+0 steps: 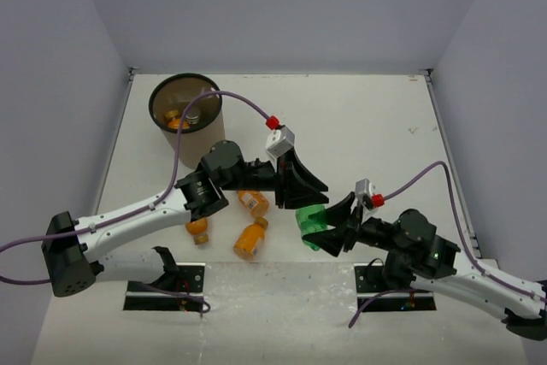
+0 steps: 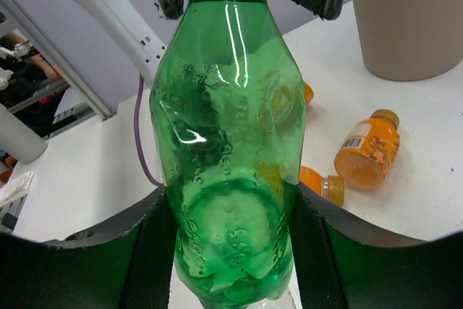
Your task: Put the plastic bottles in the bin
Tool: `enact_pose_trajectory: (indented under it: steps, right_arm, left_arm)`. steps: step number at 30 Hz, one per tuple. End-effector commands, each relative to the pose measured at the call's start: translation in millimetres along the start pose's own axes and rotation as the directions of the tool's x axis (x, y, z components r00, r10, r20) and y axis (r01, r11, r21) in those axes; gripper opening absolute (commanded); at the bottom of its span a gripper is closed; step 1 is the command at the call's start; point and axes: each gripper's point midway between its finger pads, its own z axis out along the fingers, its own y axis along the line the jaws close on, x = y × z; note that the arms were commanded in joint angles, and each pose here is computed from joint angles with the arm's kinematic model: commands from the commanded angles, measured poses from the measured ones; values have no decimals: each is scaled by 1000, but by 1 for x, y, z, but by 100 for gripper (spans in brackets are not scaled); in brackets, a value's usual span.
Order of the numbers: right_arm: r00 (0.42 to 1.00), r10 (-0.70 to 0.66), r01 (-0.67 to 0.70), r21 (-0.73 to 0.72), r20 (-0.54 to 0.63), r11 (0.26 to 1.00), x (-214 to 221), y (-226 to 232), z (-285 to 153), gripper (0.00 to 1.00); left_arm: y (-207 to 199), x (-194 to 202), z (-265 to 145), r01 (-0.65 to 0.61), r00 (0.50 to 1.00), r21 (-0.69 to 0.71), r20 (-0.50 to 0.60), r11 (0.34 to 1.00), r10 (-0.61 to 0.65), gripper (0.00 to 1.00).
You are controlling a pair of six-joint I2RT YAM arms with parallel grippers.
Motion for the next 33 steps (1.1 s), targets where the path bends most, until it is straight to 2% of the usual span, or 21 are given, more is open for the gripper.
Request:
enact_pose_trajectory:
  steps: [1, 3, 4, 5, 6, 7, 8, 10, 11, 12, 15, 16, 17, 18, 19, 20, 24, 26, 29, 32, 33]
  right_arm:
    - [994, -27, 26, 11, 106, 1000, -28, 2, -4, 10]
    - [993, -24, 21, 26, 117, 999, -29, 0, -5, 11]
    - [992, -17, 13, 30, 129, 999, -31, -1, -7, 18]
    - [991, -9, 3, 49, 134, 999, -31, -4, -8, 34]
    - [990, -2, -9, 74, 141, 997, -31, -9, -8, 56]
    - [987, 15, -37, 140, 158, 989, -32, -21, -10, 98]
    - [989, 26, -55, 198, 149, 979, -28, -31, -12, 99]
    - [988, 36, -86, 334, 152, 939, -27, -55, -19, 99]
    - [989, 40, -91, 380, 141, 920, -23, -64, -21, 99]
    - [989, 49, -108, 451, 140, 886, -23, -75, -28, 99]
    - [993, 60, -101, 508, 97, 855, -15, -84, -29, 99]
    - [993, 68, -107, 532, 93, 840, -14, -88, -31, 99]
    - [993, 75, -110, 554, 86, 825, -12, -92, -32, 99]
    - [993, 81, -117, 567, 88, 816, -12, -94, -32, 99]
    - [992, 91, -127, 586, 91, 800, -11, -97, -34, 99]
    - [991, 97, -131, 595, 90, 793, -10, -98, -35, 99]
    - [989, 129, -144, 596, 68, 790, -3, -98, -28, 99]
    - [986, 159, -158, 597, 52, 786, 4, -98, -22, 99]
    - [978, 209, -163, 573, -15, 803, 16, -91, -5, 99]
    - [962, 267, -184, 589, -56, 787, 14, -85, 7, 99]
    - [953, 286, -169, 607, -101, 777, 26, -88, 13, 99]
  left_arm:
    - [-16, -20, 3, -40, 998, 41, 43, 998, 38, 0]
    - [-13, -17, 3, -35, 999, 18, 31, 999, 34, 0]
    - [-12, -19, 2, -38, 999, 13, 34, 999, 37, 0]
    - [-10, -18, 1, -37, 999, -5, 29, 999, 37, 0]
    - [-4, -23, 1, -41, 998, -48, 42, 998, 43, 0]
    - [-3, -36, -1, -56, 996, -81, 63, 995, 61, 0]
    - [9, -32, -5, -53, 998, -155, 35, 987, 59, 0]
    - [32, -68, -16, -51, 991, -337, 99, 940, 89, 0]
    - [49, -61, -26, -29, 997, -427, 54, 904, 57, 0]
    - [68, -80, -44, -20, 995, -535, 76, 845, 71, 0]
    - [84, -121, -74, -5, 981, -640, 145, 768, 128, 0]
    - [97, -131, -93, -4, 980, -703, 140, 712, 144, 0]
    - [116, -148, -123, 25, 967, -828, 163, 560, 197, 0]
    - [114, -180, -142, 49, 946, -883, 191, 466, 262, 0]
    - [121, -185, -166, 41, 947, -939, 146, 342, 287, 0]
    - [126, -202, -205, 100, 922, -986, 143, 135, 360, 0]
    - [141, -257, -286, 189, 863, -959, 60, -210, 501, 0]
    - [167, -258, -312, 212, 865, -926, 29, -313, 501, 0]
    - [199, -260, -326, 213, 873, -897, -3, -388, 487, 0]
    - [222, -246, -334, 219, 895, -882, 11, -417, 446, 0]
    - [226, -244, -335, 222, 897, -884, 19, -412, 443, 6]
